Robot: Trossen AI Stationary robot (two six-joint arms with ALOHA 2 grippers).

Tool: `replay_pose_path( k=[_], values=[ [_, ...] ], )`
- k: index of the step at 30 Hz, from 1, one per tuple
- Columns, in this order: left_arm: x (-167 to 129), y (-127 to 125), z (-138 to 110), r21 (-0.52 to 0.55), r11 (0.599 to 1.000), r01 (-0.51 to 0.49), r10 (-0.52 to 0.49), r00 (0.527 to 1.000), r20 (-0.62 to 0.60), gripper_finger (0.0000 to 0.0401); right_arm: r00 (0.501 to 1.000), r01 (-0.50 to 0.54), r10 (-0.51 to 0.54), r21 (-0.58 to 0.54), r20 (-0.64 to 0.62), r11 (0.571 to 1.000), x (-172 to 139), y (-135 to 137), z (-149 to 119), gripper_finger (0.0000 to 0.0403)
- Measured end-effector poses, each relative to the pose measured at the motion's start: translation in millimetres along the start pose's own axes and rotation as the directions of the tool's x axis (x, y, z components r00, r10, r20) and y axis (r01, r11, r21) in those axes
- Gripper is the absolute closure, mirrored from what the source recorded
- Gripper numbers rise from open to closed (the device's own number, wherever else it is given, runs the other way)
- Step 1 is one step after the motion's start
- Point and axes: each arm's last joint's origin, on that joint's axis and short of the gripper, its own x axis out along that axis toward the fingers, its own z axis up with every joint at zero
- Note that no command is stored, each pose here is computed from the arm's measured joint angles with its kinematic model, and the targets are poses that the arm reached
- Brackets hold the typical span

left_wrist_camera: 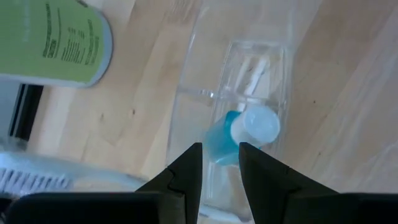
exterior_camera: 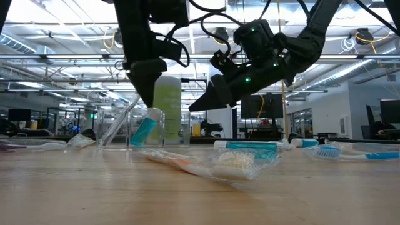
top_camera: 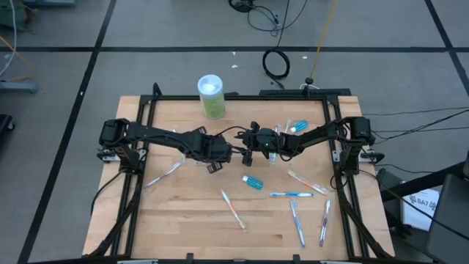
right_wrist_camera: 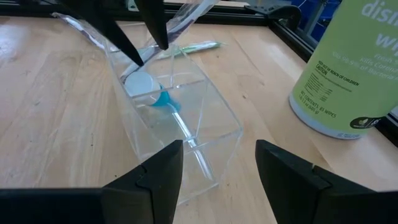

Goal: Pick & Place toothbrushing station
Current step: Adjust the blue mouthwash

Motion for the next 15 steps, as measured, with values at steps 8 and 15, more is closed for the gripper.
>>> replay_pose_path(
  k=[8,15],
  values=[
    [-1.5,-0.7,1.5,-0.017,1.000,-0.001,0.001,1.000,0.017,0.0290,1.000,0.000,0.000,0.000,0.001,1.000,0.0,-0.1,0.1,0.0206],
    [-1.8,-3.5,7.8,-0.048,0.998,0.032,-0.029,0.997,0.076,0.0290,1.000,0.005,-0.005,0.004,0.004,1.000,0.0,-1.8,0.5,0.0206]
  ],
)
